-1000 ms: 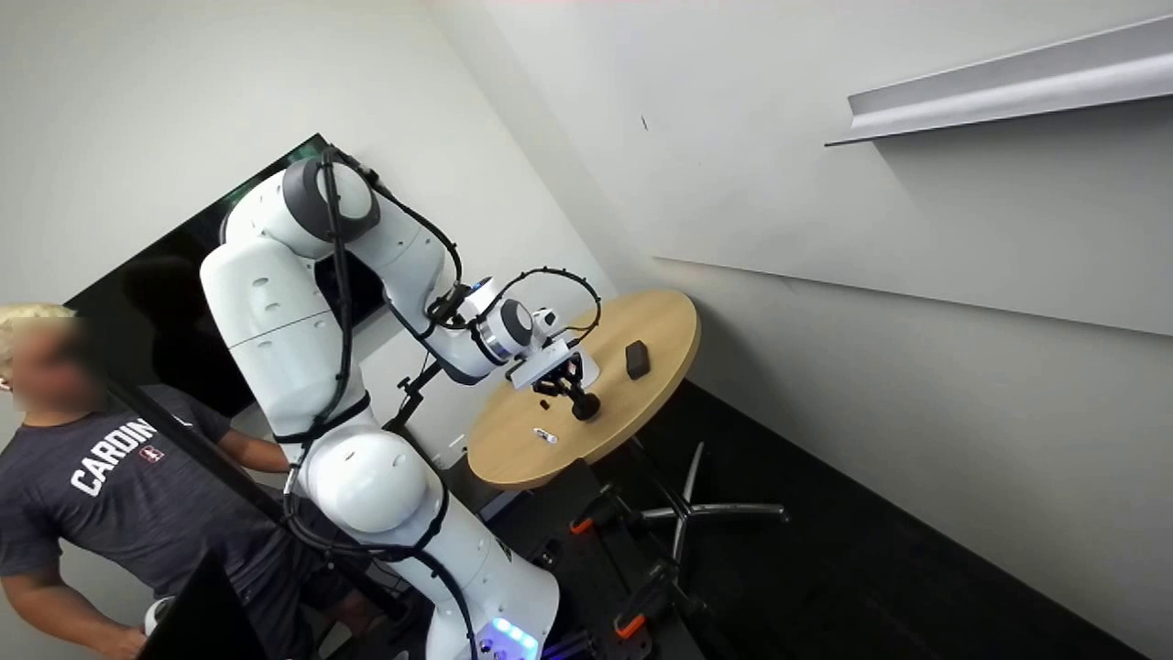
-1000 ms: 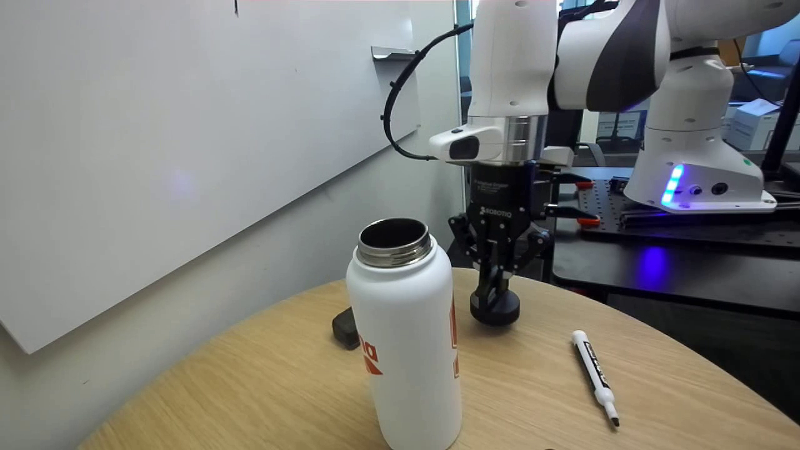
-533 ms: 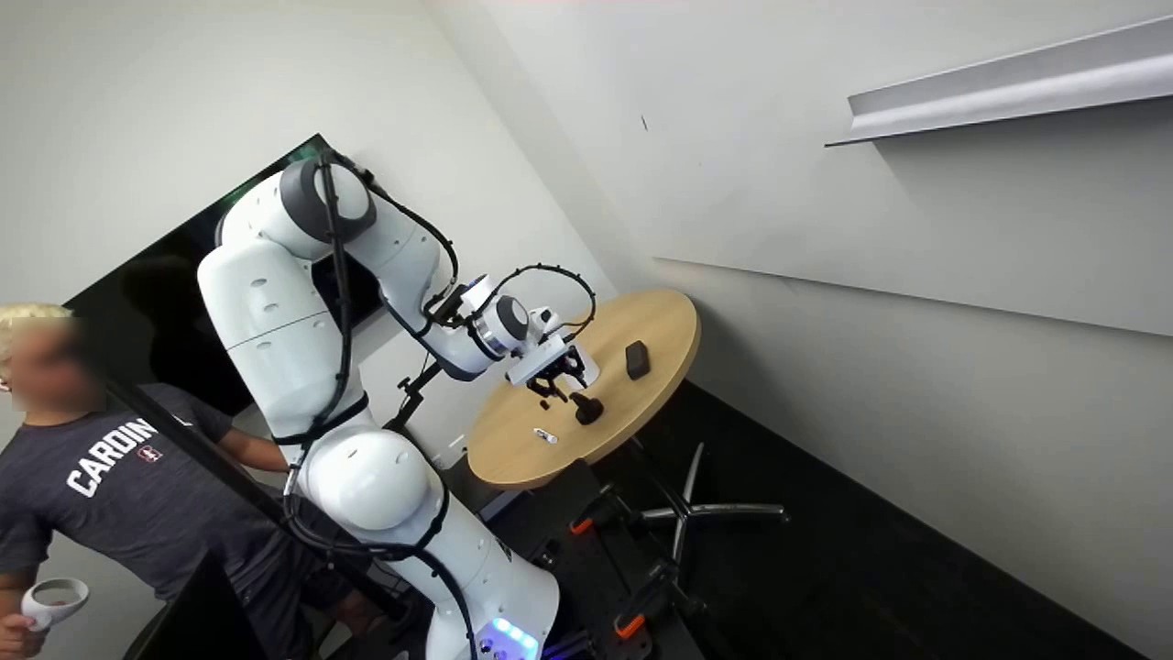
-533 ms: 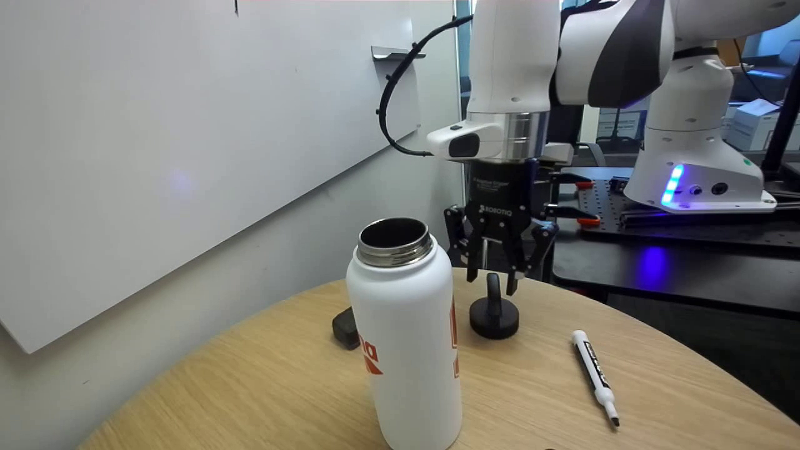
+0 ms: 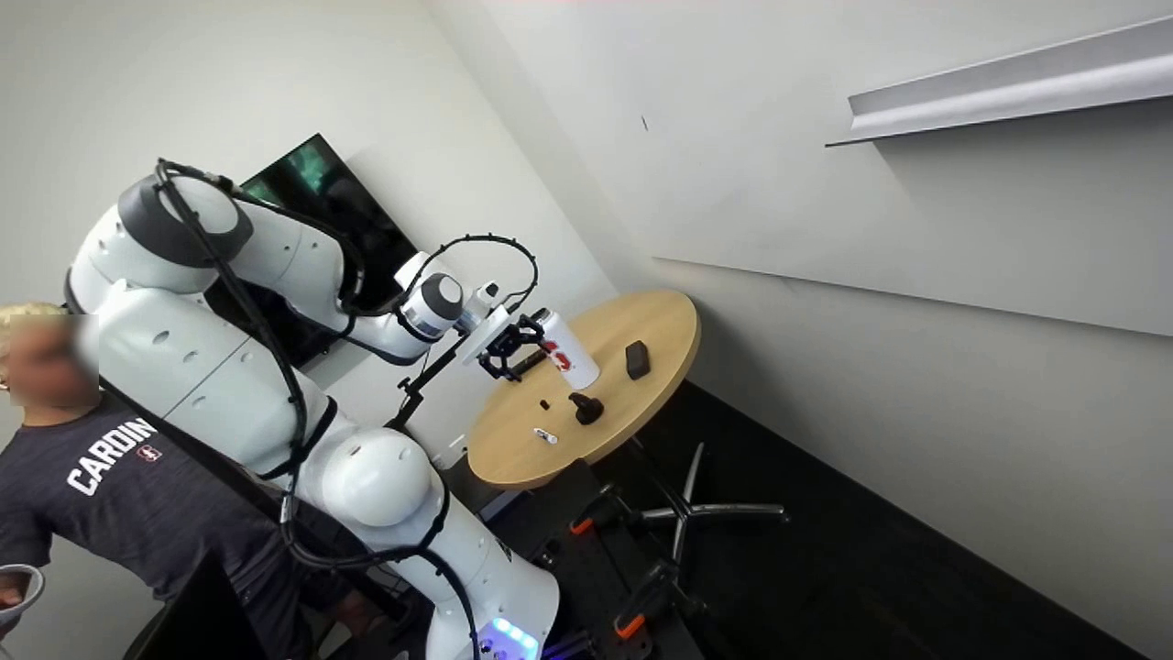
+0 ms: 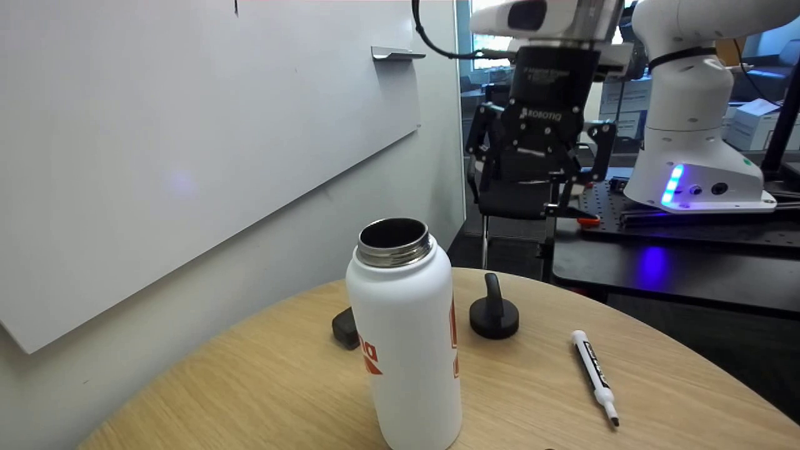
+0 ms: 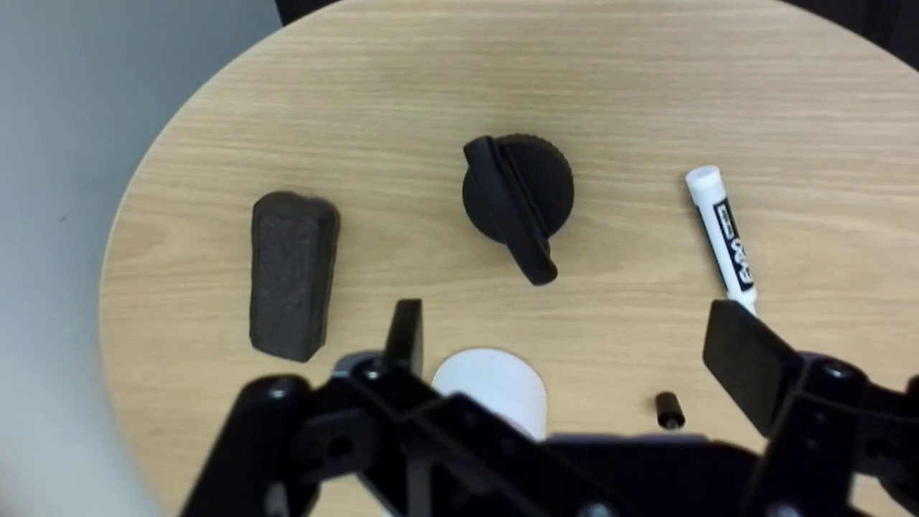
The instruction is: Remove the lid from the white bottle
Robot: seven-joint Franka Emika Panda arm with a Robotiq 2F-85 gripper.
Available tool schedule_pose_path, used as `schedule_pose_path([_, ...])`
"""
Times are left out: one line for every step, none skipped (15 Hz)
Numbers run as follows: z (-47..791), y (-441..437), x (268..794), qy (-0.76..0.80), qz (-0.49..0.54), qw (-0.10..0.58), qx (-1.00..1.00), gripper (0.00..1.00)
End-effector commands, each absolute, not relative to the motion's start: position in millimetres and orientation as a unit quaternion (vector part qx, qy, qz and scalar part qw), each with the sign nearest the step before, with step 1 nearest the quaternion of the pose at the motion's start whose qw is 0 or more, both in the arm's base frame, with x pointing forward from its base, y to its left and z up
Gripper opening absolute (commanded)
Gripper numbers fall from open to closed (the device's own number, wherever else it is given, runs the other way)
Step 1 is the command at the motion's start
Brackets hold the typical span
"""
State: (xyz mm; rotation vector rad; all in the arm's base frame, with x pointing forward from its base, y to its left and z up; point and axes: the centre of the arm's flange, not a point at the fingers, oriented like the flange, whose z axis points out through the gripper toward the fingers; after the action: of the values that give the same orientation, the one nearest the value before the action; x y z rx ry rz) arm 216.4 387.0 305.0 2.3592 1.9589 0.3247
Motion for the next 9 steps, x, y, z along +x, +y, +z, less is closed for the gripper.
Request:
schedule_pose_path([375.8, 355.4, 206.8, 0.593, 0.142, -0.002, 0.793, 1.00])
schedule_pose_path([386.9, 352.0, 209.0, 0.574, 0.139, -0.010, 0.807, 1.00])
schedule_pose_path([397.8, 345.4, 213.9, 0.556, 0.125, -0.006, 0.821, 1.00])
schedule_pose_path([406.3, 338.3, 219.5, 0.543, 0.115, -0.003, 0.832, 1.00])
schedule_pose_path([415.7, 330.1, 225.4, 0.535, 0.102, 0.000, 0.839, 1.00])
schedule_pose_path([422.6, 323.6, 230.2, 0.527, 0.090, 0.003, 0.845, 1.00])
schedule_pose_path([397.6, 340.9, 228.8, 0.546, 0.103, 0.000, 0.831, 1.00])
schedule_pose_path([405.9, 332.8, 232.2, 0.538, 0.098, 0.002, 0.837, 1.00])
schedule_pose_path([411.1, 328.7, 233.2, 0.534, 0.098, 0.002, 0.840, 1.00])
